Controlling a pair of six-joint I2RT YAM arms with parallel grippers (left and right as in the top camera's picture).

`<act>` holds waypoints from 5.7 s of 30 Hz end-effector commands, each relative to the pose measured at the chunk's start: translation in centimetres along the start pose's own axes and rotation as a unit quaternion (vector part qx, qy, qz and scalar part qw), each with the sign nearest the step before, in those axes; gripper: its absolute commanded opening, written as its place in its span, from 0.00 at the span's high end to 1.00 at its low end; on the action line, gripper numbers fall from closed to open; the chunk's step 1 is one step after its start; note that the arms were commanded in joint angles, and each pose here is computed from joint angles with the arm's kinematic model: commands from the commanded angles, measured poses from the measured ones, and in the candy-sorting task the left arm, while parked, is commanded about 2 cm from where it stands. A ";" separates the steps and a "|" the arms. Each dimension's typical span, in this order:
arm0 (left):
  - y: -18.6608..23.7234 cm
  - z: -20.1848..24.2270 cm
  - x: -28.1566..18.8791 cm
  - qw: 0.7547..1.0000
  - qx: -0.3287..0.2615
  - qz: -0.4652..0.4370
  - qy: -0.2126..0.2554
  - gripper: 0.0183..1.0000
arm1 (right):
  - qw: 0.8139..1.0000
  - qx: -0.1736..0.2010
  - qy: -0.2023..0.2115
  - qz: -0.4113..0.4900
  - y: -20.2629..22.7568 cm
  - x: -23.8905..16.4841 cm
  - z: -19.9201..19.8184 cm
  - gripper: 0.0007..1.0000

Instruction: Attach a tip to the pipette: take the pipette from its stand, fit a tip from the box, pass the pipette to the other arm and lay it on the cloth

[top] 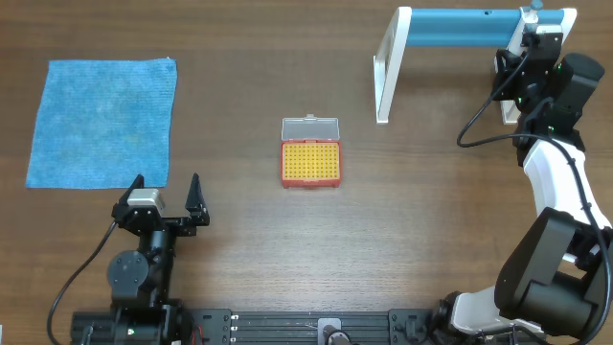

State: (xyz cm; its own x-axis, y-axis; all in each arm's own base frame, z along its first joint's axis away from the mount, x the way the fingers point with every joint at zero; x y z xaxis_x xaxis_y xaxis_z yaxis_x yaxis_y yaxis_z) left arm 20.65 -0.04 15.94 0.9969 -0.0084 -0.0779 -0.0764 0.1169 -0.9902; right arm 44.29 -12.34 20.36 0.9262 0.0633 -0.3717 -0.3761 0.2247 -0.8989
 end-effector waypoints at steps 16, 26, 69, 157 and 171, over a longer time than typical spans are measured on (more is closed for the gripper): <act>0.1 0.1 0.0 1.000 0.007 0.001 -0.007 0.00 | 0.998 -0.027 -0.021 -0.060 -6.6 -8.4 4.5 0.92; 0.1 0.1 0.0 1.000 0.006 0.002 -0.007 0.00 | 0.951 -0.025 -0.295 -0.090 -9.1 -14.2 17.7 0.92; 0.1 0.1 0.0 1.000 0.007 0.001 -0.007 0.00 | 0.842 -0.185 -0.506 -0.020 12.7 -10.3 35.6 0.92; 0.1 0.1 0.0 1.000 0.006 0.001 -0.007 0.00 | 0.875 -0.137 -0.464 0.031 16.3 -8.1 32.4 0.92; 0.1 0.1 0.0 1.000 0.007 0.001 -0.007 0.00 | 0.875 -0.150 -0.460 0.033 18.0 -8.6 31.5 0.92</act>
State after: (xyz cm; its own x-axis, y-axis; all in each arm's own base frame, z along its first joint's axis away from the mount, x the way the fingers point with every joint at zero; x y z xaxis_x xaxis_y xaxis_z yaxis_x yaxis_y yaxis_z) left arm 20.65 -0.04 15.94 0.9969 -0.0084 -0.0779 -0.0764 0.1169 -0.9902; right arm 31.12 22.50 16.67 0.4717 0.8672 -0.1598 -0.2462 -0.0445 -0.9682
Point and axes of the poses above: each gripper's point midway between its finger pads, its own x axis out along the fingers, its own z axis along the line the jaws close on, y = z × x, the point moved 4 cm from there along -x, back along the fingers, and after that the axes turned 13 degrees about x, right-handed, at the moved point
